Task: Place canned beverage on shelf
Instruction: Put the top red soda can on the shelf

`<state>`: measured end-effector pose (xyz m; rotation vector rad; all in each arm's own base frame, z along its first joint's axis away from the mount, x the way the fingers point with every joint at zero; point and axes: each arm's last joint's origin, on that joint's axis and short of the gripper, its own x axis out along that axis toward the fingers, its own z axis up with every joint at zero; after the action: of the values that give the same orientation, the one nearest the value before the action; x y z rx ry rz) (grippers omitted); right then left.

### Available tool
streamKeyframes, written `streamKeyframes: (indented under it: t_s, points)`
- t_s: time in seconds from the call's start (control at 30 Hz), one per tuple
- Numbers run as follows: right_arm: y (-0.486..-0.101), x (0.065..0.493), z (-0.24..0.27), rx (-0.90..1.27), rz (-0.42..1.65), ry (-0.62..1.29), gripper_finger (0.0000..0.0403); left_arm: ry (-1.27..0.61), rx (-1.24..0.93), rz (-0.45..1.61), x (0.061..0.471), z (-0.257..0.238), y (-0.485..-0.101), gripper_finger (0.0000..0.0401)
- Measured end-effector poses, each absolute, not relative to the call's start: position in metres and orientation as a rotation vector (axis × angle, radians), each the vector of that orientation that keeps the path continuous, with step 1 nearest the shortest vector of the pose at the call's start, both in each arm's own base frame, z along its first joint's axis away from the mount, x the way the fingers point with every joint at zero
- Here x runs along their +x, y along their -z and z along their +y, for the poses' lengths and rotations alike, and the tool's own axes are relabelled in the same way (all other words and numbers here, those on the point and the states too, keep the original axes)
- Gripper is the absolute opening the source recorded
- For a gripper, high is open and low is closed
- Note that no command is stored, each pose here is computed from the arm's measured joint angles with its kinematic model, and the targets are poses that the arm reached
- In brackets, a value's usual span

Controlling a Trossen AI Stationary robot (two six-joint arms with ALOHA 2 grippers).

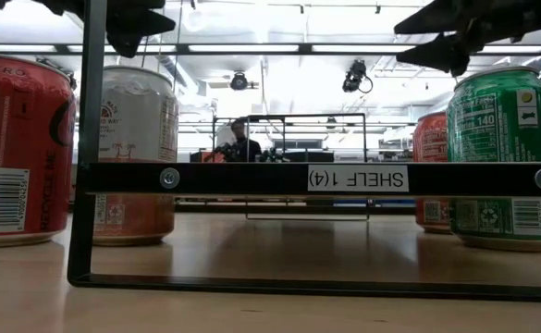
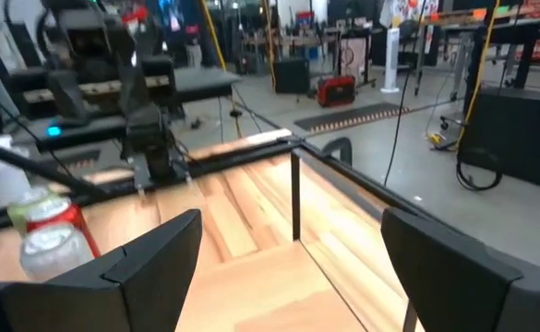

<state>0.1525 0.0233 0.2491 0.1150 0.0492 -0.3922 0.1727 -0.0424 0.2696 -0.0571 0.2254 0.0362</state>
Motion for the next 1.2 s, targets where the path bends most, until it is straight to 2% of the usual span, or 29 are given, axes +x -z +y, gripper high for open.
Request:
streamKeyframes:
  t_s: [0.2,0.6,0.83,1.1,1.2]
  points:
    - [-0.241,0.167,0.031,0.062,0.176,0.349,0.0345,-0.020,-0.066,0.251,0.180,-0.054,-0.276,0.0194]
    - [-0.258,0.200,0.052,-0.052,0.479,0.311,0.0345,-0.077,0.015,0.241,0.189,-0.058,-0.282,0.0194]
    - [-0.255,0.209,0.056,-0.059,0.690,0.244,0.0347,-0.098,0.037,0.237,0.189,-0.057,-0.283,0.0194]
    - [-0.255,0.223,0.065,-0.096,0.979,0.179,0.0395,-0.111,0.038,0.233,0.189,-0.057,-0.283,0.0194]
    - [-0.249,0.231,0.065,-0.114,1.095,0.150,0.0394,-0.111,0.036,0.228,0.189,-0.057,-0.283,0.0194]
